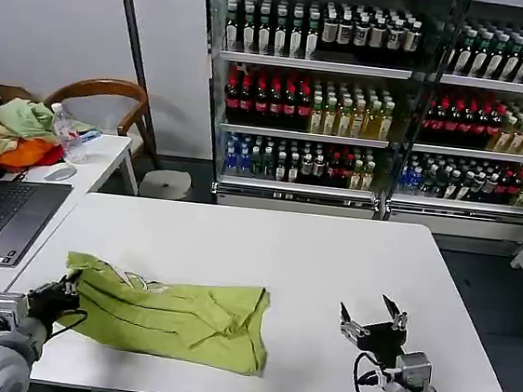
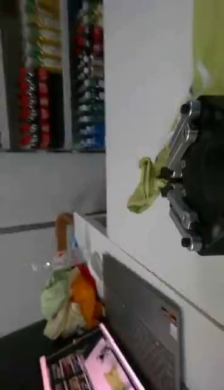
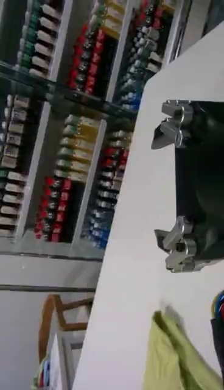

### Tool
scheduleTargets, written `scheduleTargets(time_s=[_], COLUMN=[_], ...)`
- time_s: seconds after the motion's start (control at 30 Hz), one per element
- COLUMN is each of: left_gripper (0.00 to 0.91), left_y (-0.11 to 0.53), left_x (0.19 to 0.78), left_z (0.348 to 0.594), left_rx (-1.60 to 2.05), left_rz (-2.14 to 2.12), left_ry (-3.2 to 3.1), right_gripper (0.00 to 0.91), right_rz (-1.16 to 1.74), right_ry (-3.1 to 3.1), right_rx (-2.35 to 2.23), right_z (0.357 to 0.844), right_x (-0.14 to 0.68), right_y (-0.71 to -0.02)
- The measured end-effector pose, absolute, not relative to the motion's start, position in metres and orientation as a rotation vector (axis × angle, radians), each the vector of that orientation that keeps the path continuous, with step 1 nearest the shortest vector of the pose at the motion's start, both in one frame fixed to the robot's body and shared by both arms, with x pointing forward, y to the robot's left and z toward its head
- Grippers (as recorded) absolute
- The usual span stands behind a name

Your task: Fold and organize the clothes.

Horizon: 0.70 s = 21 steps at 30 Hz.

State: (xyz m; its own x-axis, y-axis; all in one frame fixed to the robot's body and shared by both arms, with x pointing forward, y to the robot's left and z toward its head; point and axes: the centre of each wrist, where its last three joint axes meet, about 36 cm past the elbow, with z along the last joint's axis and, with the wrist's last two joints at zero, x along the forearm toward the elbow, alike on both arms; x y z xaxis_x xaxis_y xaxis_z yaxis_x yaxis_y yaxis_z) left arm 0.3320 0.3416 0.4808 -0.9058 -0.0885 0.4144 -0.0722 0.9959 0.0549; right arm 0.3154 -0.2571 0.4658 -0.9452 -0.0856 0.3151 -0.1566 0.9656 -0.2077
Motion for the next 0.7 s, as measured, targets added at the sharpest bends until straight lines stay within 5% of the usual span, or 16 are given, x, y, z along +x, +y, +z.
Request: scheduleTargets(time_s=[0.7], left_gripper=[0.050], left_y=[0.214], left_x=[0.329], left_z=[0.441], left_rx=[-0.436], left_rz=[0.112], left_ry=[-2.745], right_gripper=[0.907], right_rz=[0.351], right_ry=[-2.782], right_rx=[0.130], right_z=[0.462], right_x=[0.311], right_y=[-0.263])
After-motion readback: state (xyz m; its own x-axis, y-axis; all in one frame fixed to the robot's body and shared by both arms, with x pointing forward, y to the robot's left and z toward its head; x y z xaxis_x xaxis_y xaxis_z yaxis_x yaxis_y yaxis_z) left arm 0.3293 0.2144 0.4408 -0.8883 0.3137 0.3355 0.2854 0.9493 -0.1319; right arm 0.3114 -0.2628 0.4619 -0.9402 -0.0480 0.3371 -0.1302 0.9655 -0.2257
